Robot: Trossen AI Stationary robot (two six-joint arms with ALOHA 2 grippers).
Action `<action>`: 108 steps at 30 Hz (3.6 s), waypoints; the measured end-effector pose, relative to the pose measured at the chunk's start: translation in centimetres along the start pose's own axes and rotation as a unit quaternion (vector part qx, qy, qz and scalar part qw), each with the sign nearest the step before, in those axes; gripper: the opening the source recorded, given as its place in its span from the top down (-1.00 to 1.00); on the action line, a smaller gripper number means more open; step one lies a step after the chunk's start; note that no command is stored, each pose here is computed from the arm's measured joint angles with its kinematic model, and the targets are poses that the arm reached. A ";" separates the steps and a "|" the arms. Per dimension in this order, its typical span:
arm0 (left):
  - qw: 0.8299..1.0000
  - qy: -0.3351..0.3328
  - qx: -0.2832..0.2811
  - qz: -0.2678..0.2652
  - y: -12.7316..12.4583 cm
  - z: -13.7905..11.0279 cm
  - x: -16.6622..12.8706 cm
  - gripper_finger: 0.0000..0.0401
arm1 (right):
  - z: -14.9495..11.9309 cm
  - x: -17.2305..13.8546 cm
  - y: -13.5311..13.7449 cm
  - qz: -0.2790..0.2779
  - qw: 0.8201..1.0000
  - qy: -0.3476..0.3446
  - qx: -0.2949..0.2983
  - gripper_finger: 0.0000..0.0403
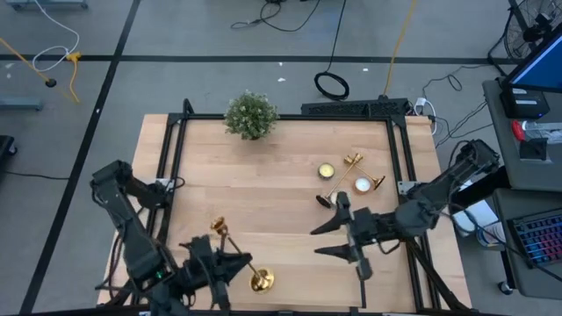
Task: Pick & Place candle stick holders
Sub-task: Put the left gold candle holder on the shelf
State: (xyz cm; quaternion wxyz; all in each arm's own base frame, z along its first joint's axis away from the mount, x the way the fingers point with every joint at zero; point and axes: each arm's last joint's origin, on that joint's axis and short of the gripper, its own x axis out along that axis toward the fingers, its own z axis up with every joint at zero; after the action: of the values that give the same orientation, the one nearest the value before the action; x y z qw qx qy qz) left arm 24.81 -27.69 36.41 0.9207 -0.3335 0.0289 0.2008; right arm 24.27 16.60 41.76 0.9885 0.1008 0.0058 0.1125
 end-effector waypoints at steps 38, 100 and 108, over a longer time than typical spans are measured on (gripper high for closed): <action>0.998 0.038 -0.045 0.029 -4.9 -2.4 -4.2 0.92 | 0.1 -3.2 0.6 0.021 0.998 0.061 -0.013 0.17; 0.954 0.170 0.246 -0.039 -0.8 11.5 -8.9 0.92 | -0.4 -2.9 -1.0 -0.104 0.992 0.066 0.037 0.18; 0.922 0.211 0.259 -0.198 -0.7 16.7 -11.6 0.87 | -0.4 -3.0 -1.2 -0.137 0.988 0.052 0.045 0.18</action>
State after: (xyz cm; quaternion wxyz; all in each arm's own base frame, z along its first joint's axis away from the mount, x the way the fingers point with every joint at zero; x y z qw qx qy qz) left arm 13.12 -21.76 51.98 0.9684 -0.1174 0.2068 -0.0755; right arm 21.62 14.91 41.15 0.9874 0.1376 0.0764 -0.0193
